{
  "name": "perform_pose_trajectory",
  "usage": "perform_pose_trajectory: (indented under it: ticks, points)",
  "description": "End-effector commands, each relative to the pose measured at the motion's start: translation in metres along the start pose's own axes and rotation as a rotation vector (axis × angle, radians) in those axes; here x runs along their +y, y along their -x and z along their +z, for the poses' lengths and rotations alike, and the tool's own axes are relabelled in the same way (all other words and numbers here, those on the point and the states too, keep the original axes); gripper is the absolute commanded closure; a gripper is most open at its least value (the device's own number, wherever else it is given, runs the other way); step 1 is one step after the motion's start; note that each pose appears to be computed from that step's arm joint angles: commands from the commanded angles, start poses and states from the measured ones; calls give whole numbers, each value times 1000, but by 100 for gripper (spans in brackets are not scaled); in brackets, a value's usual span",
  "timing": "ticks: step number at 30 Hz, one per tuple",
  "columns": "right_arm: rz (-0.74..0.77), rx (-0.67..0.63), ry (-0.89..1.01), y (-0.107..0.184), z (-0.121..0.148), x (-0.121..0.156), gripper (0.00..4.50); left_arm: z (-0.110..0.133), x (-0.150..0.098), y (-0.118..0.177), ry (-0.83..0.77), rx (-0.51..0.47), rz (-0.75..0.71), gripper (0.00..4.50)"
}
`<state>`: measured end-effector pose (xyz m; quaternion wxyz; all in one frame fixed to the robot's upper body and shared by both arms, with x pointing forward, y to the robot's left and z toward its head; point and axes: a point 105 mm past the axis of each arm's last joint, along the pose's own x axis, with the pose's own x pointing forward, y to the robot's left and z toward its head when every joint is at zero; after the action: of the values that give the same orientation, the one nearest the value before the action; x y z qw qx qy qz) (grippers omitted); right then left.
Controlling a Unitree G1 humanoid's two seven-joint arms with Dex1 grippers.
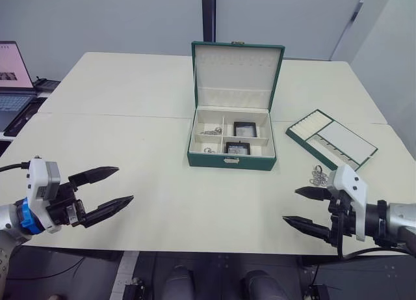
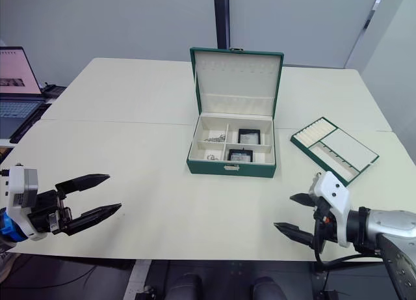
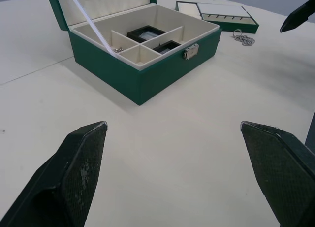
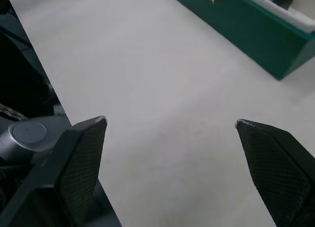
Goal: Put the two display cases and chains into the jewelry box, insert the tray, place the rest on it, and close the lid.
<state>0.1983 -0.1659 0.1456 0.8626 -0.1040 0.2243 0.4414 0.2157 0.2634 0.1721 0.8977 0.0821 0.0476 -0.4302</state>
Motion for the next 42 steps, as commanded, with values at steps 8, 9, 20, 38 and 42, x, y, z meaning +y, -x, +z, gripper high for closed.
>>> perform_pose_trajectory:
  ticks: [8, 9, 20, 38, 42]
  points:
    - [-27, -28, 22, 4, -5, 3, 5, 7, 1, 9, -35, -7, 31, 0]
    - [-26, -29, 25, 4, -5, 2, 5, 7, 1, 8, -36, -9, 31, 0]
    - [-28, -36, 3, 0, -7, -2, 5, 39, -23, -35, -97, -64, -212, 0]
    - [-110, -18, -10, 8, -9, -8, 5, 65, -34, -78, -118, -129, -371, 0]
    - [-171, -15, -16, 12, -8, -20, 5, 67, -34, -78, -128, -128, -354, 0]
